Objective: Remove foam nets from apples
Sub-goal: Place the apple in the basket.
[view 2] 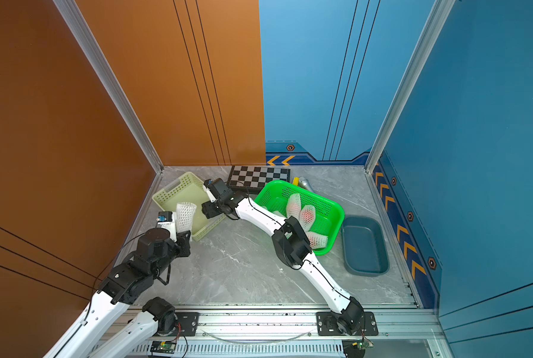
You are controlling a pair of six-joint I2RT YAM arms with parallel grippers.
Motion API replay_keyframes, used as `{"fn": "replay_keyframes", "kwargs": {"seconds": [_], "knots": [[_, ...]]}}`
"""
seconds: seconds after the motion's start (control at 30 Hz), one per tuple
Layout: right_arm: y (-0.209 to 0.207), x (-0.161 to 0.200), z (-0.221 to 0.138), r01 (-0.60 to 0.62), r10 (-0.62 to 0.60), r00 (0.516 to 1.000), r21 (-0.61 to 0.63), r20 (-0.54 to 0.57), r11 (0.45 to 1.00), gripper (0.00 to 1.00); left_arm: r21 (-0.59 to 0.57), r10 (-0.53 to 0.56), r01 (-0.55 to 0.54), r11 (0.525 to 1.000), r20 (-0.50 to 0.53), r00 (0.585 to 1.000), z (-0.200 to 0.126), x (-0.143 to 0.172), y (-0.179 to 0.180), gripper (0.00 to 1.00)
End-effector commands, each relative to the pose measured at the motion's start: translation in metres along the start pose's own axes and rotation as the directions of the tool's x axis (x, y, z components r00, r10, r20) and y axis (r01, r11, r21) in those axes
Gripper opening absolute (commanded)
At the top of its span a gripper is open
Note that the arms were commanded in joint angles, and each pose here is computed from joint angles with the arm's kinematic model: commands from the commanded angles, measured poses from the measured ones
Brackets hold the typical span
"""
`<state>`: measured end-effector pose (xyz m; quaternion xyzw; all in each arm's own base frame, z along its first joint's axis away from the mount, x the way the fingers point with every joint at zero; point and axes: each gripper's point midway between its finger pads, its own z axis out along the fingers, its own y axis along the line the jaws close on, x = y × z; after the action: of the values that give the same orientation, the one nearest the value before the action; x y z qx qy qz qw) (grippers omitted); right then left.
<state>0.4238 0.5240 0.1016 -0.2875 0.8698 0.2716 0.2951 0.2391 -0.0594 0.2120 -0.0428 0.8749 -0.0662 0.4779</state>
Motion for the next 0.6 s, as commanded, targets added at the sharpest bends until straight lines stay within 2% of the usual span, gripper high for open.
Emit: {"fn": "replay_keyframes", "kwargs": {"seconds": [0.0,0.23,0.4,0.57], "knots": [[-0.020,0.036,0.005,0.009,0.002,0.992,0.081,-0.128,0.997,0.67,0.027,-0.018,0.017,0.999,0.029,0.999,-0.003,-0.010,-0.004,0.28],[-0.009,0.052,-0.019,0.103,-0.079,0.983,0.139,-0.168,0.985,0.67,0.040,-0.023,0.022,0.999,0.025,0.999,0.002,-0.011,-0.008,0.28],[-0.014,0.065,-0.033,0.114,-0.076,0.978,0.192,-0.194,0.975,0.67,0.054,-0.028,0.027,0.998,0.018,0.999,0.004,-0.011,-0.011,0.28],[-0.014,0.063,-0.045,0.120,-0.080,0.979,0.214,-0.185,0.969,0.68,0.063,-0.032,0.031,0.998,0.013,0.999,0.007,-0.011,-0.014,0.28]]}}
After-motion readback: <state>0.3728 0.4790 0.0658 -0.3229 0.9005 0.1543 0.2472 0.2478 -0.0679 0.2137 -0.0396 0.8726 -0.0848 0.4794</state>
